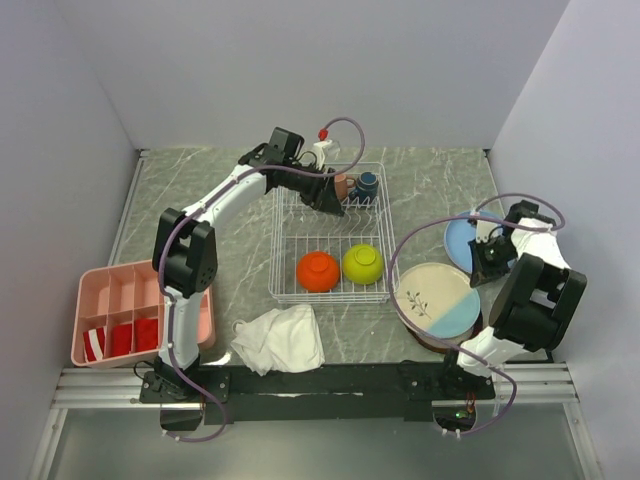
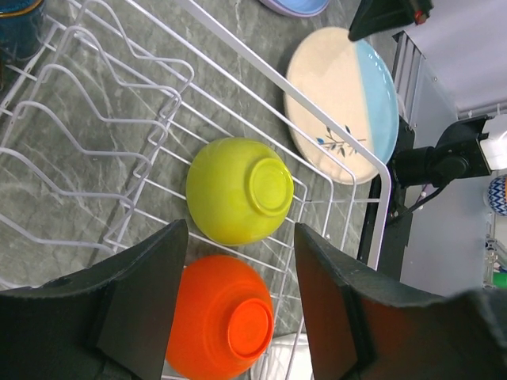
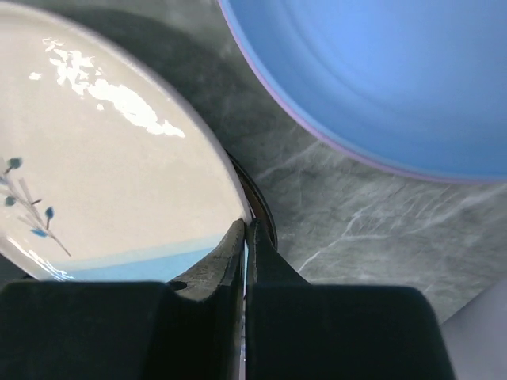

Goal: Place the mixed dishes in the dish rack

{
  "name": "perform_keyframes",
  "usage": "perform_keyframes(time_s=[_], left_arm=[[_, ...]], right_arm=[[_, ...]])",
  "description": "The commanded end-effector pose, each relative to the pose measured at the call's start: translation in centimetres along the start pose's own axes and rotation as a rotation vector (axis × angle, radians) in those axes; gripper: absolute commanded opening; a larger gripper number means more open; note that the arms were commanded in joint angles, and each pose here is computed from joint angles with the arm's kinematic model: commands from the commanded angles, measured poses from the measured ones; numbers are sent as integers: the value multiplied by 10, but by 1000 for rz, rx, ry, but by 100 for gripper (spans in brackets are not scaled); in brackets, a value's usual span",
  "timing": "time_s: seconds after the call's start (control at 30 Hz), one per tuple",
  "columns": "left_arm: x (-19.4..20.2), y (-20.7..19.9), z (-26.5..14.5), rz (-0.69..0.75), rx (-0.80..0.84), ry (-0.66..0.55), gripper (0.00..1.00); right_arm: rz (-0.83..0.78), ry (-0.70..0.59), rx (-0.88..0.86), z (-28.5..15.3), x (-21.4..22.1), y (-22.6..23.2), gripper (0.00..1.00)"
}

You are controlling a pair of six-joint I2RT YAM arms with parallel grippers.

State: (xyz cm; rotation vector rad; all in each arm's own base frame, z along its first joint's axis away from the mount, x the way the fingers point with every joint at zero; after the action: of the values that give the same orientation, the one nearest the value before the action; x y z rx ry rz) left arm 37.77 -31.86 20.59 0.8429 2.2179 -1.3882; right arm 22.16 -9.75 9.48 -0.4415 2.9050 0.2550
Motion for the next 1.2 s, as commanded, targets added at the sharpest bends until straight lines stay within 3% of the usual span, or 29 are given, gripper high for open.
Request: perform_keyframes(time_s=[0.0,0.33,0.47,0.73,1.17], left_arm=[[-18,-31,-12,51,71,-56,62],[-81,-35,38,189,171,-160,69],[-83,-34,68,282,255,-180,71],[-50,-47,126,412,389,-98,74],[4,-79,190,424,563,13,74]], right_arm=[[-31,-183,54,-40,-39,-2,0],[-60,-185,85,-34,-43,-7,0],[-134,-193,106,-44,-37,-1,0],[-249,-242,120,-55,-27,14,0],[-398,-371,155,-71,-24,35,0]])
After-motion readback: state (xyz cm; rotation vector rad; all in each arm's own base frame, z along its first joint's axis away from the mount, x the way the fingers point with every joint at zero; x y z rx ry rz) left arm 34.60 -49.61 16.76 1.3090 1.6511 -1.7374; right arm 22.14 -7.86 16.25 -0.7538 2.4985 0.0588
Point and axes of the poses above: each gripper's point midway between its finger pads, its own z axis out along the fingers, its own y axis along the line the jaws close on, x = y × z, the point moved 4 cm from there along -z, back along the fingers, and after that the axes turned 8 degrees about -z, right-handed, at the moved point
